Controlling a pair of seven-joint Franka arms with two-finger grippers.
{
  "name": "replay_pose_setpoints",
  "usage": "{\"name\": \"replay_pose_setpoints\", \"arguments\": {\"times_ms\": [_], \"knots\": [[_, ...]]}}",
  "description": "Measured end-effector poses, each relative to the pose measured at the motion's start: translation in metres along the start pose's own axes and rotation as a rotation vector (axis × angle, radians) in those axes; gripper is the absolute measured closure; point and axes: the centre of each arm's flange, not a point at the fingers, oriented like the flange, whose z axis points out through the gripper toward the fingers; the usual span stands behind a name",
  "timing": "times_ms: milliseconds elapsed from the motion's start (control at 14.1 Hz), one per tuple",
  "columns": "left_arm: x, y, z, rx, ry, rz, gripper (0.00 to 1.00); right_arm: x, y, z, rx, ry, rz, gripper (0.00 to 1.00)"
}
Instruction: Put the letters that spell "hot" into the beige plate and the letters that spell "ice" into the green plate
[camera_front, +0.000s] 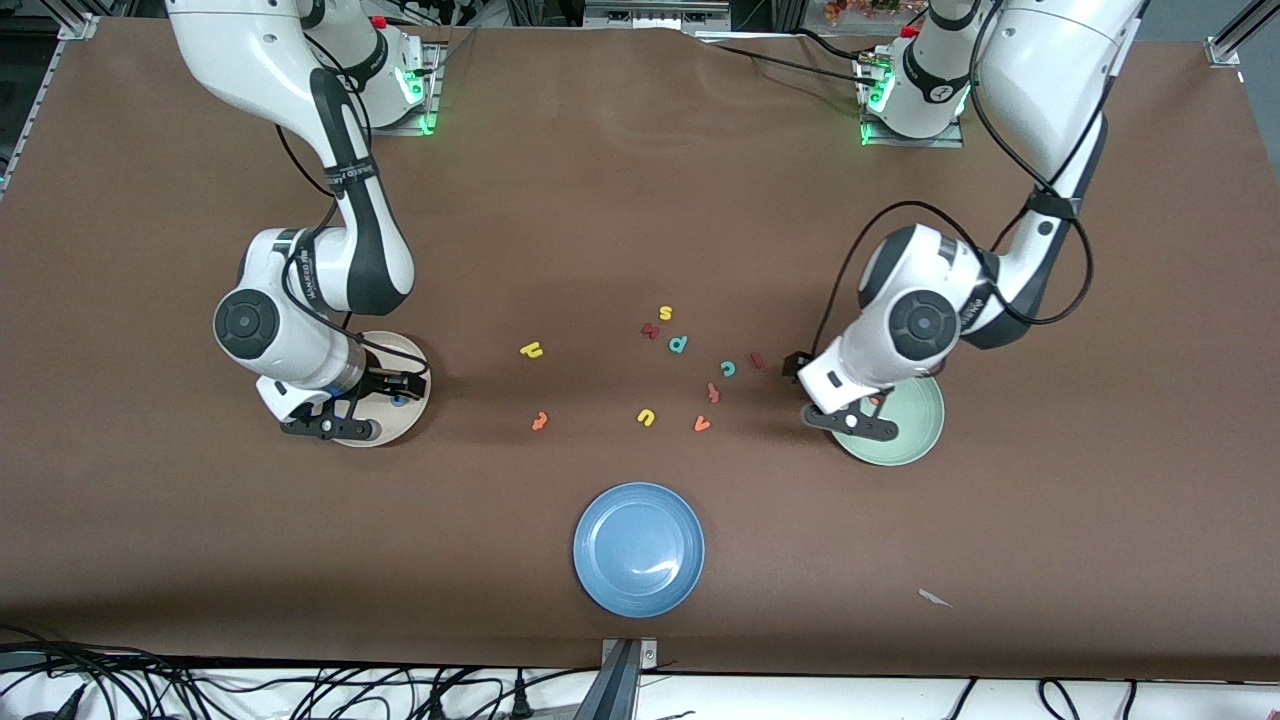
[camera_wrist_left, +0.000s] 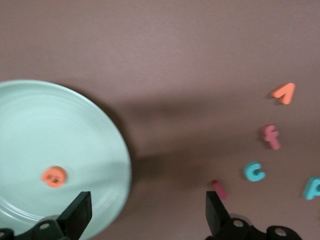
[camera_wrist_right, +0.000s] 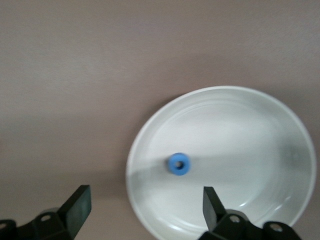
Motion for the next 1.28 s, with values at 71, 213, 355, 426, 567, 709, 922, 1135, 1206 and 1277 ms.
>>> {"name": "replay_pose_setpoints", "arguments": {"times_ms": [71, 213, 355, 426, 567, 709, 922, 1135, 1206, 1277], "knots": [[-0.005, 0.015, 0.003, 0.003, -0.005, -0.05, 0.0, -0.004, -0.014, 0.0, 0.006, 0.003, 0.036, 0.0], [-0.015, 0.039, 0.013, 0.013, -0.02, -0.156, 0.03, -0.018, -0.046, 0.003, 0.012, 0.006, 0.102, 0.0], [-0.02, 0.048, 0.029, 0.022, -0.042, -0.242, 0.1, -0.033, -0.078, 0.007, 0.014, 0.012, 0.188, 0.0], [-0.02, 0.049, 0.039, 0.022, -0.048, -0.287, 0.17, -0.041, -0.094, 0.01, 0.016, 0.017, 0.242, 0.0], [-0.02, 0.053, 0.06, 0.018, -0.053, -0.364, 0.26, -0.056, -0.118, 0.016, 0.02, 0.022, 0.352, 0.0], [-0.021, 0.058, 0.079, 0.012, -0.057, -0.406, 0.33, -0.067, -0.136, 0.025, 0.021, 0.034, 0.456, 0.0], [-0.022, 0.061, 0.088, -0.009, -0.071, -0.45, 0.37, -0.075, -0.146, 0.042, 0.008, 0.039, 0.584, 0.0], [-0.022, 0.06, 0.09, -0.009, -0.076, -0.463, 0.49, -0.084, -0.157, 0.056, -0.005, 0.035, 0.642, 0.0], [-0.023, 0.06, 0.092, -0.007, -0.08, -0.463, 0.56, -0.089, -0.162, 0.061, -0.003, 0.035, 0.657, 0.0], [-0.024, 0.06, 0.094, -0.004, -0.084, -0.465, 0.56, -0.093, -0.167, 0.066, 0.0, 0.034, 0.668, 0.0]]}}
